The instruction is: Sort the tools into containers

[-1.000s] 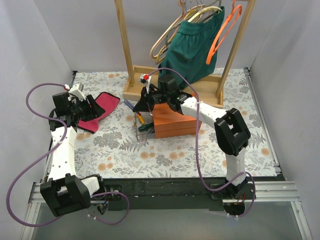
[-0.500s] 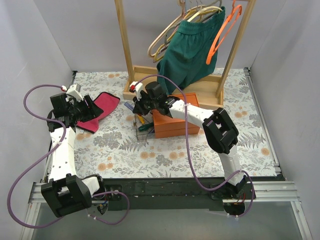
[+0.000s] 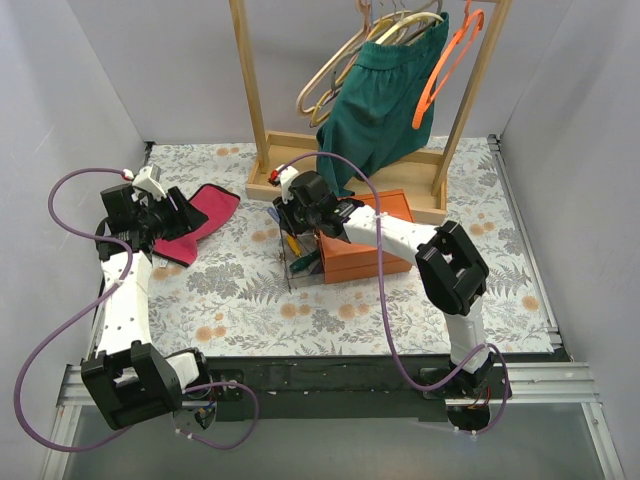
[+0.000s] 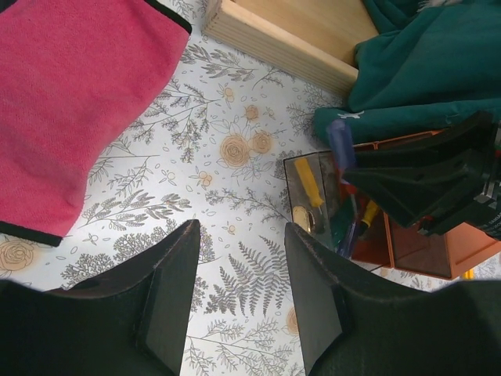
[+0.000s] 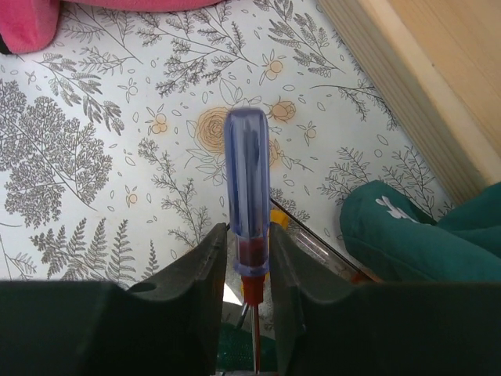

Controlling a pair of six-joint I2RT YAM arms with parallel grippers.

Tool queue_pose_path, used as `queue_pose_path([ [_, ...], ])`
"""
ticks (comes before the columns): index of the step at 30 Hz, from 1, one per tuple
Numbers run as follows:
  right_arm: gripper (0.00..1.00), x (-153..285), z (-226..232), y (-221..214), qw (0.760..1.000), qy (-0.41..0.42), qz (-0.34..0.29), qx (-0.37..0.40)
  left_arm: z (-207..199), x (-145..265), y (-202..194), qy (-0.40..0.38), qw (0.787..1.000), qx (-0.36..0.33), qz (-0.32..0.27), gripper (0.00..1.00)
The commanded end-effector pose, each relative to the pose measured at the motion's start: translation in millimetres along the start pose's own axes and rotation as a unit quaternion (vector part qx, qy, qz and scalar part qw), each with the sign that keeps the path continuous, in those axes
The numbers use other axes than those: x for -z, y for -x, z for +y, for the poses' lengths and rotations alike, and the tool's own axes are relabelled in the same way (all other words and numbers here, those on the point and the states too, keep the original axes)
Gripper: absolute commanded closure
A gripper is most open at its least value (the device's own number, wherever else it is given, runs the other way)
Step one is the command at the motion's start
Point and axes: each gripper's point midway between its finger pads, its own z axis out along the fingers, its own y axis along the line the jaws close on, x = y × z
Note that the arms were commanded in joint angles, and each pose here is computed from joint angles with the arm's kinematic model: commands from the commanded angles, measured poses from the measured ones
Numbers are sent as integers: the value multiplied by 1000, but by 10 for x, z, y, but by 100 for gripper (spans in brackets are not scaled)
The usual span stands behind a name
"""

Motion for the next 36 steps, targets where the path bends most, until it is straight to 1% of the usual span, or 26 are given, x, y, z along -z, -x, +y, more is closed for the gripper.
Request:
queue_pose_path([
  [1, 63, 153, 33, 23, 999, -17, 11, -49, -46, 5, 48, -15, 1000, -2, -14, 53],
  [3, 64, 164, 56, 48, 998, -17, 13, -56, -43, 2, 33, -15, 1000, 0, -12, 53],
  [4, 68, 176, 46, 95, 998, -21, 9, -58, -45, -1, 25, -15, 1000, 0, -11, 53],
  [6, 71, 194, 48, 86, 997, -25, 13, -66, -40, 4, 30, -14, 1000, -2, -12, 53],
  [9, 71, 255, 72, 80, 997, -20, 17, -68, -33, -1, 22, -14, 1000, -2, -11, 53],
  [12, 70, 332, 186, 146, 998, 15, 6, -53, -33, -37, -8, -22, 1000, -1, -4, 53],
  [15, 69, 447, 342, 359, 997, 66, -25, -15, -35, -83, -10, -30, 1000, 1, -2, 53],
  [16, 68, 584, 483, 493, 993, 109, -46, 12, -34, -90, -6, -30, 1000, 7, 0, 53],
  [17, 67, 680, 551, 637, 988, 133, -73, 29, -74, -91, 24, -40, 999, 5, -1, 53],
  [18, 66, 780, 644, 675, 982, 160, -85, 46, -73, -119, 32, -44, 999, 7, 1, 52],
  [19, 63, 1058, 867, 805, 965, 225, -109, 85, -79, -134, 35, -47, 999, 9, 3, 52],
  [20, 62, 1188, 883, 779, 956, 241, -108, 128, -88, -143, 66, -49, 999, 8, 2, 52],
  [21, 59, 1439, 945, 815, 946, 258, -122, 156, -122, -167, 60, -64, 998, 8, 7, 51],
  [22, 58, 1547, 863, 777, 940, 256, -124, 187, -133, -182, 73, -67, 998, 6, 9, 51],
  [23, 56, 1653, 803, 661, 942, 254, -109, 190, -156, -210, 110, -66, 998, 1, 6, 51],
  [24, 42, 1810, 666, 545, 951, 220, -100, 190, -144, -259, 93, -66, 998, 5, 13, 50],
  [25, 40, 1886, 449, 472, 960, 189, -90, 185, -176, -275, 94, -73, 997, 3, 17, 49],
  [26, 39, 1969, 290, 299, 966, 169, -67, 182, -232, -285, 118, -84, 996, -4, 18, 45],
  [27, 39, 2119, 58, 164, 976, 117, -61, 171, -282, -293, 98, -102, 994, -4, 26, 43],
  [28, 36, 2220, -340, 62, 988, 53, -53, 137, -293, -322, 86, -105, 994, -3, 31, 42],
  [29, 34, 2330, -581, -27, 994, 2, -49, 100, -325, -342, 80, -111, 993, -3, 34, 41],
  [30, 33, 2522, -950, -218, 992, -94, -39, 70, -338, -357, 83, -113, 993, -1, 34, 40],
  [31, 32, 2737, -1362, -370, 983, -178, -28, 27, -325, -379, 83, -110, 993, 2, 34, 40],
  [32, 30, 2899, -1609, -528, 971, -238, -14, -4, -329, -398, 100, -109, 994, 2, 31, 40],
  [34, 30, 3247, -1996, -1062, 942, -322, 44, -84, -292, -428, 109, -99, 995, 12, 29, 40],
  [36, 32, 3330, -2092, -1450, 926, -338, 91, -143, -266, -461, 115, -95, 995, 15, 31, 40],
])
